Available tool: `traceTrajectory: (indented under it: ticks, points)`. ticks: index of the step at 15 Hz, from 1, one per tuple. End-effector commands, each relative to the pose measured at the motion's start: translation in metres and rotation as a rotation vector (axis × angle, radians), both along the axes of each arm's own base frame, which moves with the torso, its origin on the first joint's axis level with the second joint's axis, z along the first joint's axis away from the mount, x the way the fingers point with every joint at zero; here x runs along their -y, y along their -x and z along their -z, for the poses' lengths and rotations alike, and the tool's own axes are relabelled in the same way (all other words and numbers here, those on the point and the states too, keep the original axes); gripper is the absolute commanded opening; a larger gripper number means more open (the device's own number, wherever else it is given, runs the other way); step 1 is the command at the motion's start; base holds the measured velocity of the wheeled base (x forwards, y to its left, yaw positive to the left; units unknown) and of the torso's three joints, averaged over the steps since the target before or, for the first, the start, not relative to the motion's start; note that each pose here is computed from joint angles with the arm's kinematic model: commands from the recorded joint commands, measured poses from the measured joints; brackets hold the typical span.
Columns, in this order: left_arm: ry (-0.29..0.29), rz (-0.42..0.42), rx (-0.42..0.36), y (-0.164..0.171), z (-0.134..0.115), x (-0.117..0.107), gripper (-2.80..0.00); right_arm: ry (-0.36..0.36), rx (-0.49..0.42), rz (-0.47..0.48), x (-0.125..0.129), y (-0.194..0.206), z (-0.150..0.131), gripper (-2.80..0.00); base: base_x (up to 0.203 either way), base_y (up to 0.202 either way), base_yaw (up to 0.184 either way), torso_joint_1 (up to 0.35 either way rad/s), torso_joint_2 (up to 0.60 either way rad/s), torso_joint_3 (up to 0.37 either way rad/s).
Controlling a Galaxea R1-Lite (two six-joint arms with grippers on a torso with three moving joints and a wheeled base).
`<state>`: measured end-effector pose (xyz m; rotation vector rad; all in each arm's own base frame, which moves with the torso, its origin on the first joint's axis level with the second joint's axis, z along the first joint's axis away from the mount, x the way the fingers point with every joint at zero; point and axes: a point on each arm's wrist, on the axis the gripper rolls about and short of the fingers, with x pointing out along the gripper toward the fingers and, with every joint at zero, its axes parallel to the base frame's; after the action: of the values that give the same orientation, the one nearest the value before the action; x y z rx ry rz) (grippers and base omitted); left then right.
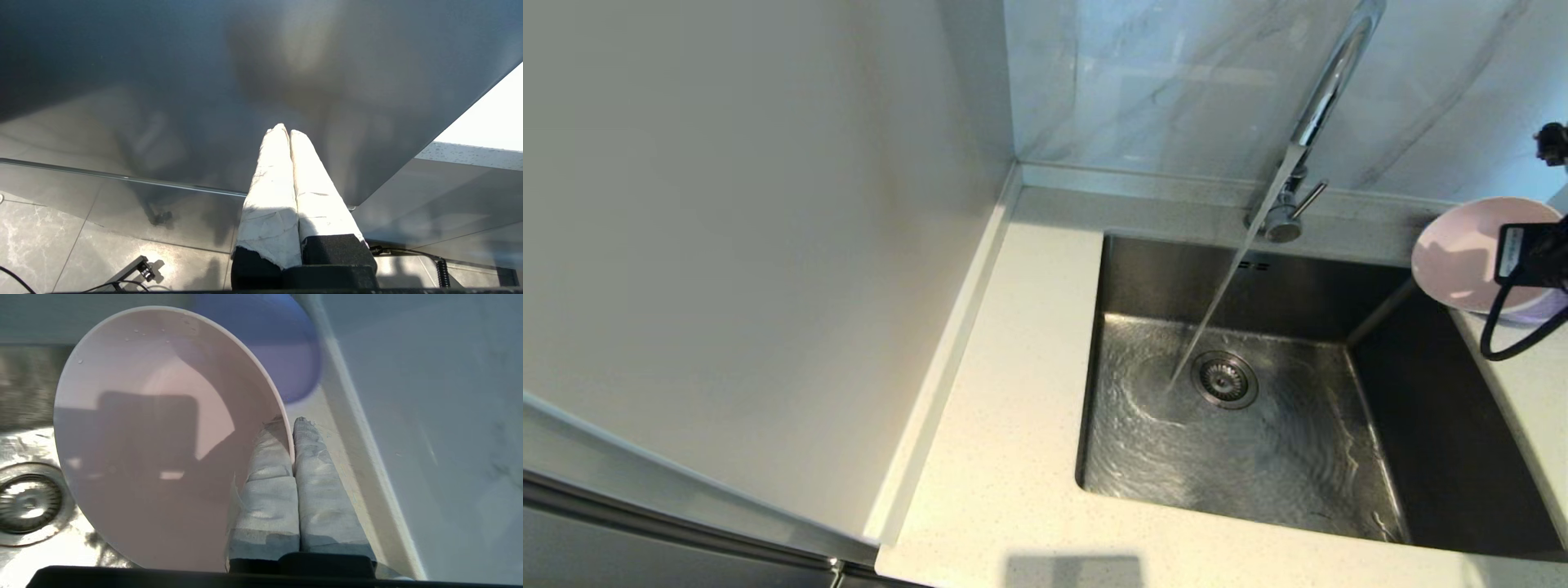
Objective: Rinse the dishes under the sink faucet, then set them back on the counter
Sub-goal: Rinse the bowl
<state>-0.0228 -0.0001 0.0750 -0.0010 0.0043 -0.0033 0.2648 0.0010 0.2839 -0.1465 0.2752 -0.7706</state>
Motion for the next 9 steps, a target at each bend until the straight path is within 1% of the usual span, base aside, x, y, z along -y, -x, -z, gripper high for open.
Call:
traceTrajectory:
  ticks: [1,5,7,9]
  points:
    - [0.001,0.000,0.000,0.000,0.000,0.000,-2.80,-0.002,0.016,-0.033,-0.012,-0.008,-0.004,-2.80,0.000,0.000,0.000,0.000,0.00,0.000]
    - [0.001,0.000,0.000,0.000,0.000,0.000,-2.80,-0.014,0.033,-0.103,-0.032,-0.009,-0.006,-2.80,0.000,0.000,0.000,0.000,0.00,0.000]
    - [0.001,0.000,0.000,0.000,0.000,0.000,-2.80,-0.023,0.049,-0.150,-0.047,-0.011,-0.009,-2.80,0.000,0.000,0.000,0.000,0.00,0.000]
    - [0.001,0.000,0.000,0.000,0.000,0.000,-2.80,-0.012,0.048,-0.169,-0.066,-0.015,-0.008,-2.80,0.000,0.000,0.000,0.000,0.00,0.000]
